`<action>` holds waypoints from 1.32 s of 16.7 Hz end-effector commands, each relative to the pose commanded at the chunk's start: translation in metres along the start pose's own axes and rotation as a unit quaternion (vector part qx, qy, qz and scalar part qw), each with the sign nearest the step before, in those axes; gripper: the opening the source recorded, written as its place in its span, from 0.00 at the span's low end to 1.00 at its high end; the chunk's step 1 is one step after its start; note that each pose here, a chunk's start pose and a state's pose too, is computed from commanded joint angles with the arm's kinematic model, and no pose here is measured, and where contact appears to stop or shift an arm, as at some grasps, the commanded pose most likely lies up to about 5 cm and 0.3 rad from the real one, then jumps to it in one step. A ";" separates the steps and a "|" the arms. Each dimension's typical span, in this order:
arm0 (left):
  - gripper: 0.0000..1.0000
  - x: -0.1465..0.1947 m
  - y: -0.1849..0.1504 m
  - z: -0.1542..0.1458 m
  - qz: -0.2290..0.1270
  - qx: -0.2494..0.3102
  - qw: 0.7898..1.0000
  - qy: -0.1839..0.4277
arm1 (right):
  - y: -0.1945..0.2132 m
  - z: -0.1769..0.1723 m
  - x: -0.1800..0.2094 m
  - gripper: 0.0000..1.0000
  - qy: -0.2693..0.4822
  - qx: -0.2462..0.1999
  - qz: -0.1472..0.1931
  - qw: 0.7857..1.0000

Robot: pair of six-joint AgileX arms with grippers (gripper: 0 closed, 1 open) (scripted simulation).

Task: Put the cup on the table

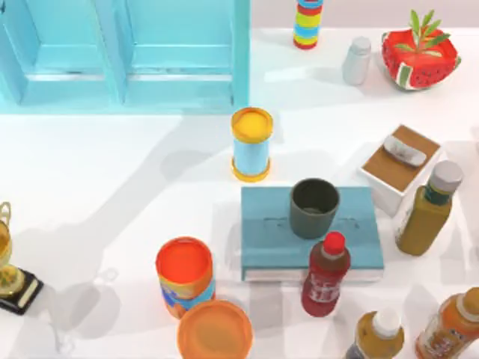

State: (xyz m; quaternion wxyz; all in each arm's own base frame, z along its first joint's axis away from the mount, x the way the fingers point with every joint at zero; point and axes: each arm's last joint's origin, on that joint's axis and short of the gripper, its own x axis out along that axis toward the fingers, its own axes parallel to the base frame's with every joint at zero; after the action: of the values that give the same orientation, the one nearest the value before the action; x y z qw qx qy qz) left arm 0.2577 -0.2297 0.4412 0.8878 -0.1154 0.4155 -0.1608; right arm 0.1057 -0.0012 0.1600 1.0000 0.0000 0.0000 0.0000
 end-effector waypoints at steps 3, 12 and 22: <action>1.00 0.061 -0.043 -0.012 0.039 -0.009 0.996 0.077 | 0.000 0.000 0.000 1.00 0.000 0.000 0.000 1.000; 1.00 0.184 -0.085 -0.098 0.190 -0.002 0.952 0.238 | 0.000 0.000 0.000 1.00 0.000 0.000 0.000 1.000; 1.00 0.199 -0.080 -0.100 0.196 -0.001 0.950 0.243 | 0.000 0.000 0.000 1.00 0.000 0.000 0.000 1.000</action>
State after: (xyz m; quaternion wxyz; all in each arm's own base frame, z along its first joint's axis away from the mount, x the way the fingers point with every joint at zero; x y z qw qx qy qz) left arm 0.2847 -0.3865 0.2666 0.7736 0.0099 0.6336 -0.0059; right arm 0.1057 -0.0012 0.1600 1.0000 0.0000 0.0000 0.0000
